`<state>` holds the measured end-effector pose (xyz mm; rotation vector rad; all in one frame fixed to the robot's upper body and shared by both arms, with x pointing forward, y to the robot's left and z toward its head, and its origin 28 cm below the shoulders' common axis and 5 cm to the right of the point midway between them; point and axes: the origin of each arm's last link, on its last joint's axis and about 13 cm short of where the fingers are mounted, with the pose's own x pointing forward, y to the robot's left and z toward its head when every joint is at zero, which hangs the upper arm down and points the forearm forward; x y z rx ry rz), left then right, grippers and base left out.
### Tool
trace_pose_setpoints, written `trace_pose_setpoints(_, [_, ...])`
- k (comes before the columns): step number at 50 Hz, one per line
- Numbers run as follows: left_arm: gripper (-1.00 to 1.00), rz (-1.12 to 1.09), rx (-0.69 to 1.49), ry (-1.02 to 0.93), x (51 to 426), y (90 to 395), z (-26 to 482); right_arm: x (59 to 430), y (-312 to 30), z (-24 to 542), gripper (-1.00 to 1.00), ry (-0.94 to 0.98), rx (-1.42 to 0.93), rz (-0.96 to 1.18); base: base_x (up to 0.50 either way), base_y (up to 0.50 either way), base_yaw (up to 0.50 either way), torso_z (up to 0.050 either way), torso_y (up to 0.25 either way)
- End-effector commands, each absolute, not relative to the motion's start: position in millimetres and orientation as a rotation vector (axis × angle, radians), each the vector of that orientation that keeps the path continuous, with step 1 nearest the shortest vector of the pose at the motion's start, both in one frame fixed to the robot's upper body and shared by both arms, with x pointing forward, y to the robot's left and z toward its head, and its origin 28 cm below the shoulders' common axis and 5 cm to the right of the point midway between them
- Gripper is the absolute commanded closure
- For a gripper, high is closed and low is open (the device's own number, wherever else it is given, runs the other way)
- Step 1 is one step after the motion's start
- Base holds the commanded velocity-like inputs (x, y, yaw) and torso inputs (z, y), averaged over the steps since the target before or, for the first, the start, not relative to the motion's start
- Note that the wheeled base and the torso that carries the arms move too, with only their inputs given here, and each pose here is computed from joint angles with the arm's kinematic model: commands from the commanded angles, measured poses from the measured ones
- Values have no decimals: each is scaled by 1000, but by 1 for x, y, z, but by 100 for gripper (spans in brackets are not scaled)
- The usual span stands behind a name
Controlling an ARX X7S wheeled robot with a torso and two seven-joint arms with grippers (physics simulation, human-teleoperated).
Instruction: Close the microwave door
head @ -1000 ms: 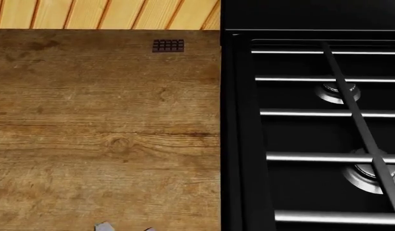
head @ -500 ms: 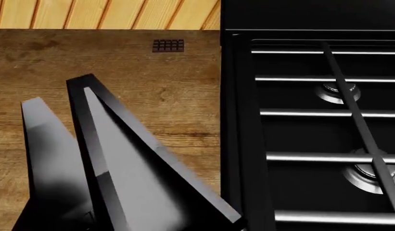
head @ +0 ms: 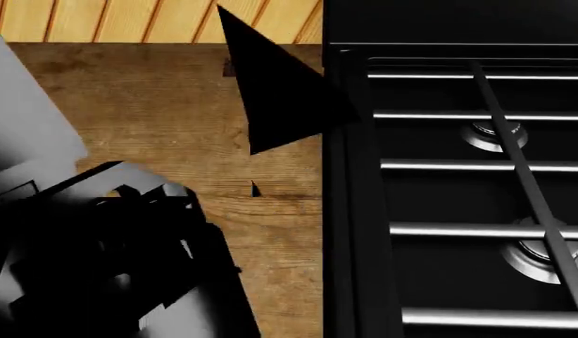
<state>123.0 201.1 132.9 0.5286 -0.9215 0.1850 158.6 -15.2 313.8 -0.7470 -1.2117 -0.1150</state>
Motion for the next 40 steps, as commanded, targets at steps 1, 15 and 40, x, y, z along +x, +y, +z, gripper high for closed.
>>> trace_pose_setpoints(1, [-100,177,534,-918,124,200,132,163,-18,353,-100,-1228,-708,-150,0,0,0,0,0])
trace_pose_setpoints(15, [-100,171,535,-923,123,200,132,171,-20,374,-100,-1212,-676,-151,0,0,0,0,0])
trace_pose_setpoints(40, [-100,160,535,-923,124,199,132,171,-19,410,-100,-1232,-675,-152,0,0,0,0,0])
